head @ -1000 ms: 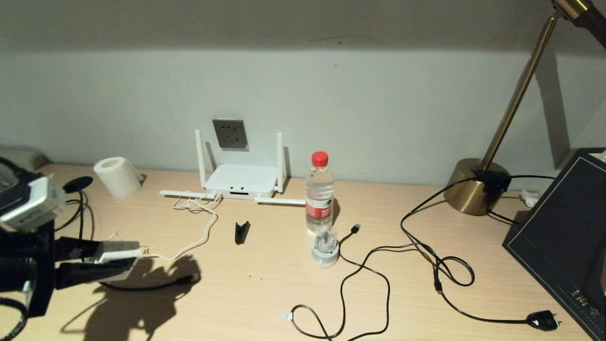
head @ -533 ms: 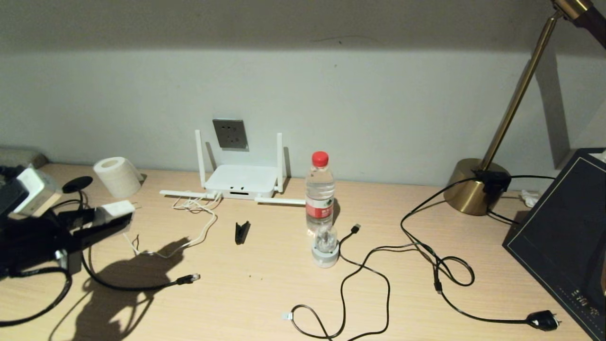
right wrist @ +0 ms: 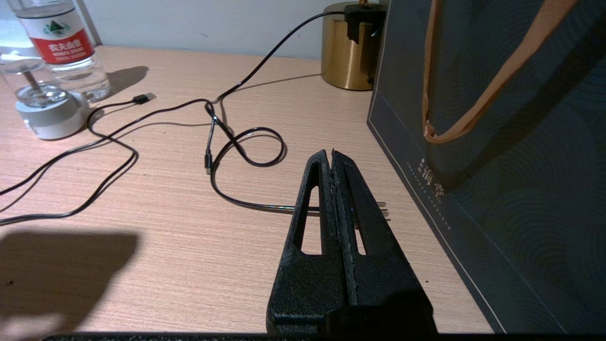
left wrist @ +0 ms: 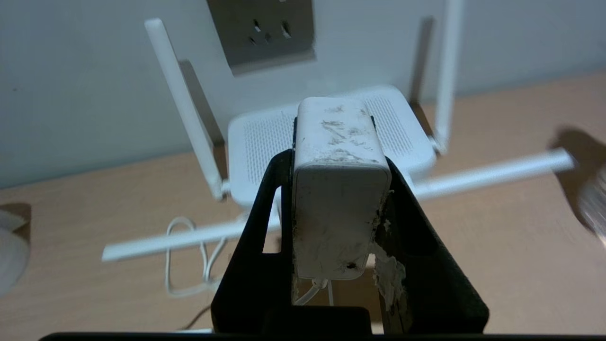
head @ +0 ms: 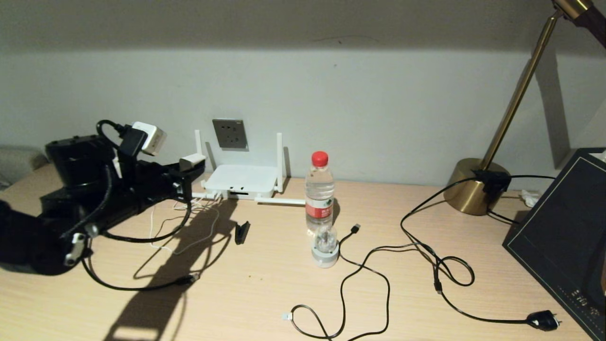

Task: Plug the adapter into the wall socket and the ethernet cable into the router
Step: Align plug and socket

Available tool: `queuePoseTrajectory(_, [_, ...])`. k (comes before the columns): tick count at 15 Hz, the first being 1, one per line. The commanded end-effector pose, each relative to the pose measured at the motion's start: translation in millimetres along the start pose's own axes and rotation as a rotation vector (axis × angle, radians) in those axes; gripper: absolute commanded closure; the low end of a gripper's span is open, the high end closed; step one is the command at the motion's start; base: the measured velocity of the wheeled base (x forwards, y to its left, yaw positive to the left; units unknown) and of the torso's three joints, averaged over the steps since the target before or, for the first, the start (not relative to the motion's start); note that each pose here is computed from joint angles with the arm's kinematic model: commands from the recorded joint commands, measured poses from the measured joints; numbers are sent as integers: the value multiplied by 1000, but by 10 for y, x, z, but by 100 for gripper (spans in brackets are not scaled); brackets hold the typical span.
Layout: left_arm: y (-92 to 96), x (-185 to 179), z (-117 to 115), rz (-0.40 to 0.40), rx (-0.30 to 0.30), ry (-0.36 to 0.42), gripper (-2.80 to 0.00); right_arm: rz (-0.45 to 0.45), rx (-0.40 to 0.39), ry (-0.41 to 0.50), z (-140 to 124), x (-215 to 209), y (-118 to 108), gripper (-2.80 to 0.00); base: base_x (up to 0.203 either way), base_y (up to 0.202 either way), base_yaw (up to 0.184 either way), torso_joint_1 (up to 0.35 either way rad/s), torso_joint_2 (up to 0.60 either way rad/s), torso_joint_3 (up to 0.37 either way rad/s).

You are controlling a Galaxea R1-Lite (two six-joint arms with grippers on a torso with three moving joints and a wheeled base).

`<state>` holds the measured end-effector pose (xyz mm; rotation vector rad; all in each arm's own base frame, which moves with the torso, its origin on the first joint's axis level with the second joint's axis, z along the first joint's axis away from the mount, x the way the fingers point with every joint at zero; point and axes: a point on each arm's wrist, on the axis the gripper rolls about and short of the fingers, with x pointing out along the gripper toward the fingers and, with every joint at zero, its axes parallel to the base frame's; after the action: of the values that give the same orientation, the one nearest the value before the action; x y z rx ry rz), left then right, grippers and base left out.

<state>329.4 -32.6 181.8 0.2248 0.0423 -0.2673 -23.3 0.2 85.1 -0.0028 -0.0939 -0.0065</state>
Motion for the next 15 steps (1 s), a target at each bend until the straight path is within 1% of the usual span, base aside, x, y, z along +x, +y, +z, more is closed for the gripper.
queuePoseTrajectory(1, [-169,463,-421,17,-30,-58,0,0,-1,35,-99,19,0,0,0,0,0,0,0,0])
queuePoseTrajectory(2, [-191,561,-518,27,-42,-82,0,0,-1,35,-99,20,0,0,0,0,0,0,0,0])
queuePoseTrajectory(3, [-191,636,-556,44,-53,-130,0,0,-1,34,-99,19,0,0,0,0,0,0,0,0])
queuePoseTrajectory(6, [-78,808,-532,79,-59,-210,0,0,-1,34,-99,19,0,0,0,0,0,0,0,0])
queuePoseTrajectory(8, [-77,842,-484,85,-52,-264,0,0,-1,34,-99,19,0,0,0,0,0,0,0,0])
queuePoseTrajectory(9, [-52,889,-511,91,-52,-272,0,0,-1,35,-99,20,0,0,0,0,0,0,0,0])
queuePoseTrajectory(10, [0,892,-536,96,-67,-274,0,0,-1,35,-99,20,0,0,0,0,0,0,0,0])
queuePoseTrajectory(13, [-19,967,-545,69,-84,-297,0,0,-1,36,-100,19,0,0,0,0,0,0,0,0])
queuePoseTrajectory(14, [-21,973,-554,69,-90,-294,0,0,-1,36,-99,20,0,0,0,0,0,0,0,0])
queuePoseTrajectory(15, [-14,987,-559,70,-109,-293,0,0,-1,36,-99,20,0,0,0,0,0,0,0,0])
